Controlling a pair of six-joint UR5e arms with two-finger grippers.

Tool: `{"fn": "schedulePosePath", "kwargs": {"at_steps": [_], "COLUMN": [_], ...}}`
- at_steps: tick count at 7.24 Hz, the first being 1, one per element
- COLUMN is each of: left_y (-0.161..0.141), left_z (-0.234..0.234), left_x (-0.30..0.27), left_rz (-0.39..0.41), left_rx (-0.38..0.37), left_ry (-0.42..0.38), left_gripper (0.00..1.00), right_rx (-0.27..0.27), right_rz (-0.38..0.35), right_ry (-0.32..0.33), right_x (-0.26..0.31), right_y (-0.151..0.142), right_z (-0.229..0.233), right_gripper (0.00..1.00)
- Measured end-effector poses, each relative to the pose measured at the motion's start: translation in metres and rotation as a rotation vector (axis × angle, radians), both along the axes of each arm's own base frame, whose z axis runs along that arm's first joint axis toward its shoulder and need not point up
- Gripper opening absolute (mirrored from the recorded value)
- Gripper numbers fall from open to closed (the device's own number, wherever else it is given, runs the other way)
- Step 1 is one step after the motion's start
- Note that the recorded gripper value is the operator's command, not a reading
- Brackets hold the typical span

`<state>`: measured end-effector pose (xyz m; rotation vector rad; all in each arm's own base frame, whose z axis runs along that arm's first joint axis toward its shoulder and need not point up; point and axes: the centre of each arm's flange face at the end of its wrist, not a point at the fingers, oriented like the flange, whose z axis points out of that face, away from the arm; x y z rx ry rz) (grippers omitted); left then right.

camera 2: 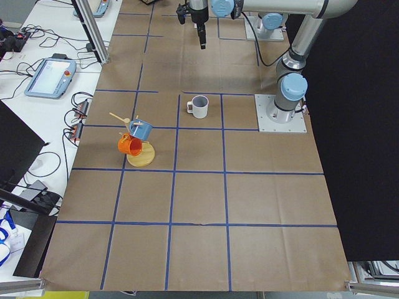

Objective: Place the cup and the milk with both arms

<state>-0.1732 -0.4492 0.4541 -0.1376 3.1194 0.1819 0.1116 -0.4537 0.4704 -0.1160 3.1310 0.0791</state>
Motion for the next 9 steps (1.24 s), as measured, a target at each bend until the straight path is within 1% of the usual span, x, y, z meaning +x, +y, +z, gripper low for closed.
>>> {"fn": "schedulePosePath", "kwargs": {"at_steps": [2,3,5,7,8,9], "left_y": [0.009,0.009,0.008,0.013,0.014,0.013], "left_z": [-0.022,-0.038,-0.072,-0.113,-0.13,-0.144], "left_x": [0.017,0.036,0.097,0.161,0.187,0.202], "left_rz": [-0.08,-0.101,-0.145,-0.145,-0.134,-0.119], "left_rx": [0.005,0.005,-0.011,-0.029,-0.037,-0.037], "left_ry": [0.001,-0.006,-0.02,-0.016,-0.015,-0.012], "left_gripper": [0.99,0.99,0.99,0.99,0.94,0.95], "right_rx": [0.006,0.007,0.007,0.008,0.011,0.013], "right_rz": [0.001,0.001,0.0,0.001,0.002,0.003], "right_ry": [-0.001,-0.002,-0.002,-0.002,-0.002,-0.002], "right_x": [0.0,0.0,0.0,0.0,0.0,0.0], "right_y": [0.001,0.001,0.001,0.001,0.001,0.002], "right_z": [-0.003,-0.004,-0.004,-0.005,-0.006,-0.007], "right_gripper": [1.0,1.0,1.0,1.0,1.0,1.0]}}
